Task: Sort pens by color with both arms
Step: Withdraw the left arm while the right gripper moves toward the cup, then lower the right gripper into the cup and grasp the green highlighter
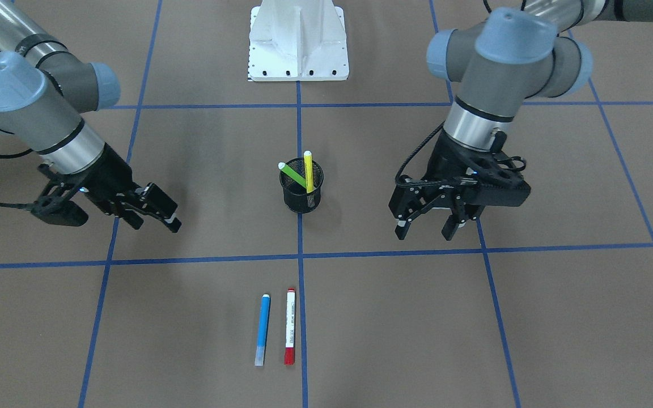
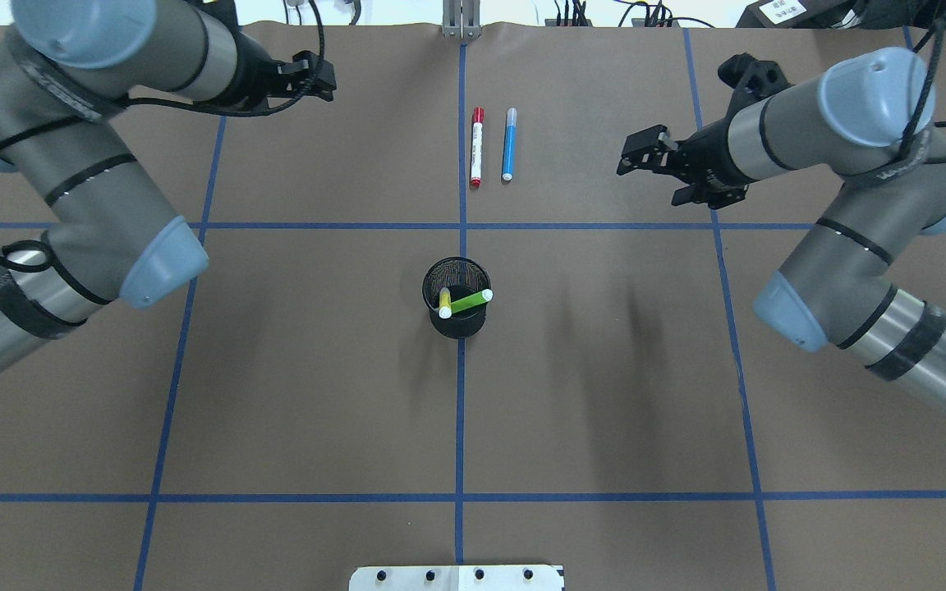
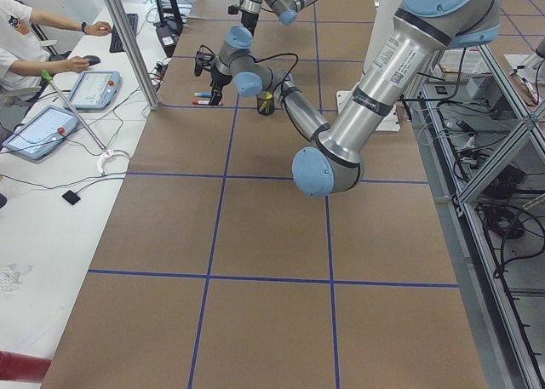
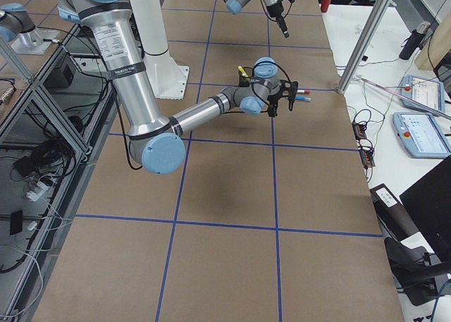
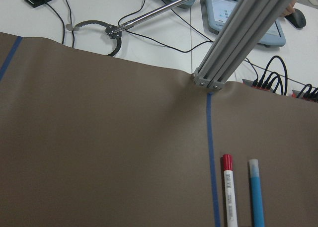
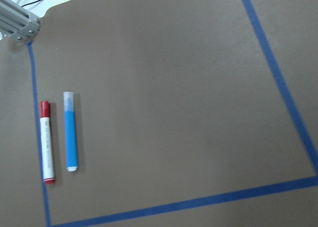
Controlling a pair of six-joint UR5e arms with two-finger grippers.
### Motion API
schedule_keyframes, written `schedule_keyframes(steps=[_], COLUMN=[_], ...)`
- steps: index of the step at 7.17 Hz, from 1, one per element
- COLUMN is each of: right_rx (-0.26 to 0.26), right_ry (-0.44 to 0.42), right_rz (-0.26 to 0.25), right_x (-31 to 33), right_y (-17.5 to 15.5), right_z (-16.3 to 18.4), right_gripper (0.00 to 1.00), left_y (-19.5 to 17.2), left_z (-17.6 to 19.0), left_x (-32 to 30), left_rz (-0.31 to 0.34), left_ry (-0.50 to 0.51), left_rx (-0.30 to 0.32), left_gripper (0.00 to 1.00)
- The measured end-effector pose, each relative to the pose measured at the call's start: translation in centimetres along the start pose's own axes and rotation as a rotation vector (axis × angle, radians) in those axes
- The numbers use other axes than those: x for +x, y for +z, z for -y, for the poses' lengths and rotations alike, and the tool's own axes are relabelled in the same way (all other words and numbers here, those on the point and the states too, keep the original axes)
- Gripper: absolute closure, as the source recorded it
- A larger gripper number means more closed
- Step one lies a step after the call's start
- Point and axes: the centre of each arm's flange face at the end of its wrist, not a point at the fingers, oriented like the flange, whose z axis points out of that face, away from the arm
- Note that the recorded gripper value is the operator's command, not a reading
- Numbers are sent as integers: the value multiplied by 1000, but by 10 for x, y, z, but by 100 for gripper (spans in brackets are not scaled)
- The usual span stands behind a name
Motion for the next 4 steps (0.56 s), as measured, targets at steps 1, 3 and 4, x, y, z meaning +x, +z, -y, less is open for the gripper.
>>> schedule_keyframes(steps=[1, 3, 4], right_rx=[-31, -95, -124], right_ry=[55, 69, 50], right_rz=[5, -15, -19], right_x=[-35, -80, -89], right_y=[11, 22, 29], right_z=[-34, -91, -114], right_gripper=[0, 2, 8], left_y=[-8, -19, -25], left_z=[7, 16, 22], left_x=[-24, -53, -67], left_rz=[-9, -12, -17], left_ry=[-3, -20, -35], left_rx=[-53, -84, -101], left_gripper=[12, 13, 13])
